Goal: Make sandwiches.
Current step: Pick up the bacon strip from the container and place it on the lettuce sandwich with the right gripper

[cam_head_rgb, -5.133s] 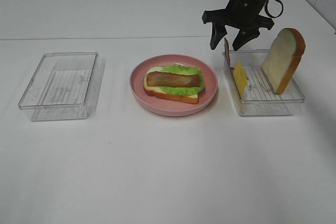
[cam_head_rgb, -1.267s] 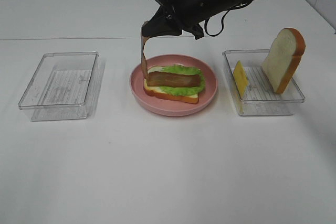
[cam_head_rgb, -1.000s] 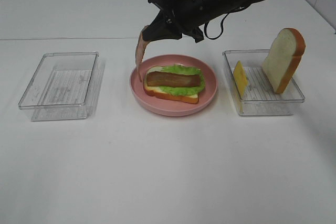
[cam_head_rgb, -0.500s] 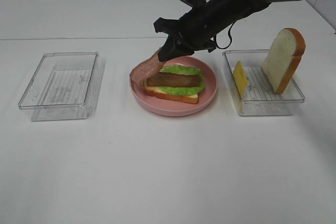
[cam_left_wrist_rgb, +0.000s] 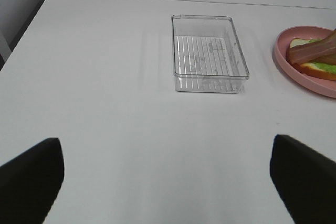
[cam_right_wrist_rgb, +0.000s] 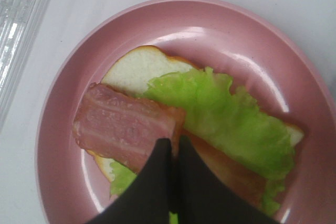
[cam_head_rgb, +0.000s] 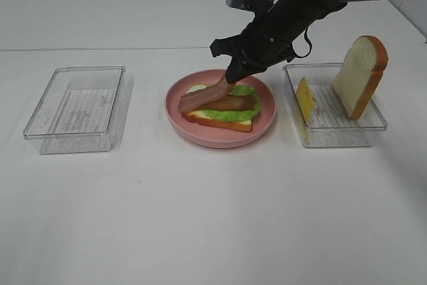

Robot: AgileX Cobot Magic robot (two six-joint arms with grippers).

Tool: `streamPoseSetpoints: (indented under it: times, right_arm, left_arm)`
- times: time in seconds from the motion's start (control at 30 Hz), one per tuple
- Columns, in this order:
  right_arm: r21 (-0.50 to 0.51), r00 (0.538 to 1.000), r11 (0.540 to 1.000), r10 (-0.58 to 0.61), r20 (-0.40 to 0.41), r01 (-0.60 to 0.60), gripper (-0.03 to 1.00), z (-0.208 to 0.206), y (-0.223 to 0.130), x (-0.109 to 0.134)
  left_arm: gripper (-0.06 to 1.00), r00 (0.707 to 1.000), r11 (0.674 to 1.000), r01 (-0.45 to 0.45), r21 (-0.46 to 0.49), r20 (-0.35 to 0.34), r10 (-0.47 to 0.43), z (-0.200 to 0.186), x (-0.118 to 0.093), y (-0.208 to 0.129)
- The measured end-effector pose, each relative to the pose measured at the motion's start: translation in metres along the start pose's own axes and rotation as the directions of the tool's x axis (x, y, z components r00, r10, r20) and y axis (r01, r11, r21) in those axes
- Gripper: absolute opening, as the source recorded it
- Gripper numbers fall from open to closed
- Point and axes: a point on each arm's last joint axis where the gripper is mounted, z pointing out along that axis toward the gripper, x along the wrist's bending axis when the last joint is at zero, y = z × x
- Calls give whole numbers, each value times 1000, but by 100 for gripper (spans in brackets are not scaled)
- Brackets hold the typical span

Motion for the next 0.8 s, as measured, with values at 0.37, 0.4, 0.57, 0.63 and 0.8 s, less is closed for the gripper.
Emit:
streamPoseSetpoints:
  times: [0.37,0.4,0.57,0.63,0.8]
  right_arm:
    - [-16,1000,1000,0,19,0,6,0,1,-2]
    - [-16,1000,1000,0,19,0,6,0,1,-2]
    - [-28,999,1000,-12,36,13,40,0,3,-3]
    - [-27,999,1000,-15,39,16,49,0,3,-3]
    - [-54,996,997,-53,71,57,87,-12,7,-1]
  left_arm:
    - [99,1000,1000,0,0,0,0,0,0,0]
    - [99,1000,1000,0,0,0,0,0,0,0]
    - [99,1000,1000,0,0,0,0,0,0,0]
    - [99,1000,1000,0,0,0,0,0,0,0]
    - [99,1000,1000,0,0,0,0,0,0,0]
